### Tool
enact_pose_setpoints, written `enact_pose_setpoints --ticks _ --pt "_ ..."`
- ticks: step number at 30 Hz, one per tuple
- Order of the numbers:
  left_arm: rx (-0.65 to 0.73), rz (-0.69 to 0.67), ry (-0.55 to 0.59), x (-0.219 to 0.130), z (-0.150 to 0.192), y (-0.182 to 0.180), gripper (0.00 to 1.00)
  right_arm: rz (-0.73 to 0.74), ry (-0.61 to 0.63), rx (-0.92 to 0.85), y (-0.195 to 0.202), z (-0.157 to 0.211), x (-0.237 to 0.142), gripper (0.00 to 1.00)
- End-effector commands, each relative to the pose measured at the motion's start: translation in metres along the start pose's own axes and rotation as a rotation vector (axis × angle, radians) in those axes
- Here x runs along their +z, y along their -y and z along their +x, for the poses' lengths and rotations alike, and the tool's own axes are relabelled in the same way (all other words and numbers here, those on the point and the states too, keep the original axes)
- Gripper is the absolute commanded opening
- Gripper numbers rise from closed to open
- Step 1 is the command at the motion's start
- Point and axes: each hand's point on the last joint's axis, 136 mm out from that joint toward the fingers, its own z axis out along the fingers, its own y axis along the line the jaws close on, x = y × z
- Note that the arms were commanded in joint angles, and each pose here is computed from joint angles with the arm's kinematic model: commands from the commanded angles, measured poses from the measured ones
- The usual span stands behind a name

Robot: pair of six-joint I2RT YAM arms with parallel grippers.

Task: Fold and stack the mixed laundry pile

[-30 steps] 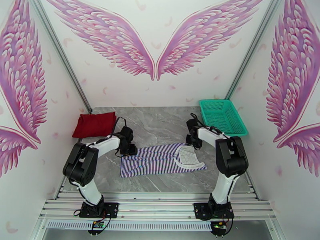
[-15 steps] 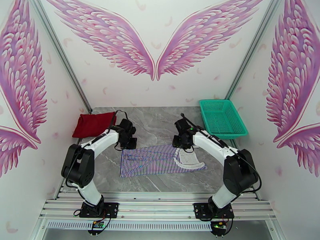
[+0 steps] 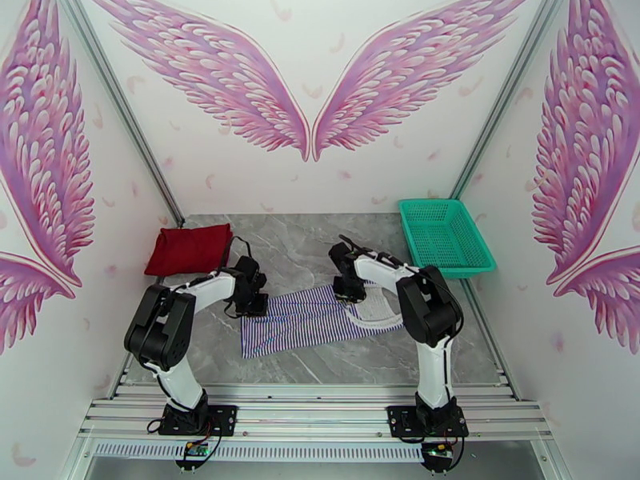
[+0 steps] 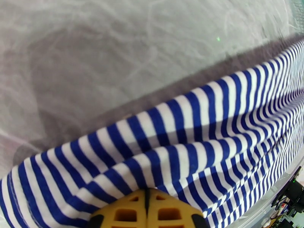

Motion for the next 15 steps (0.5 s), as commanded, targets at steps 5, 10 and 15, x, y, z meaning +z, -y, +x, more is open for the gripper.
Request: enact_pose_setpoints --ticks 5,10,15 --pt "-0.119 0.104 -0.127 0.0 0.07 0.027 0.03 0.016 0.054 -0.069 -0.032 -0.06 0.038 0.27" --pt "-0.037 0.221 -0.207 -0.008 0.114 0.071 0.11 -0.096 0.124 -0.132 -0.069 -0.093 0.045 0.28" --pt "-0.022 0.223 -0.116 -0.034 0.096 0.077 0.17 -0.164 0.192 -0.197 -0.093 -0.117 0.022 0.31"
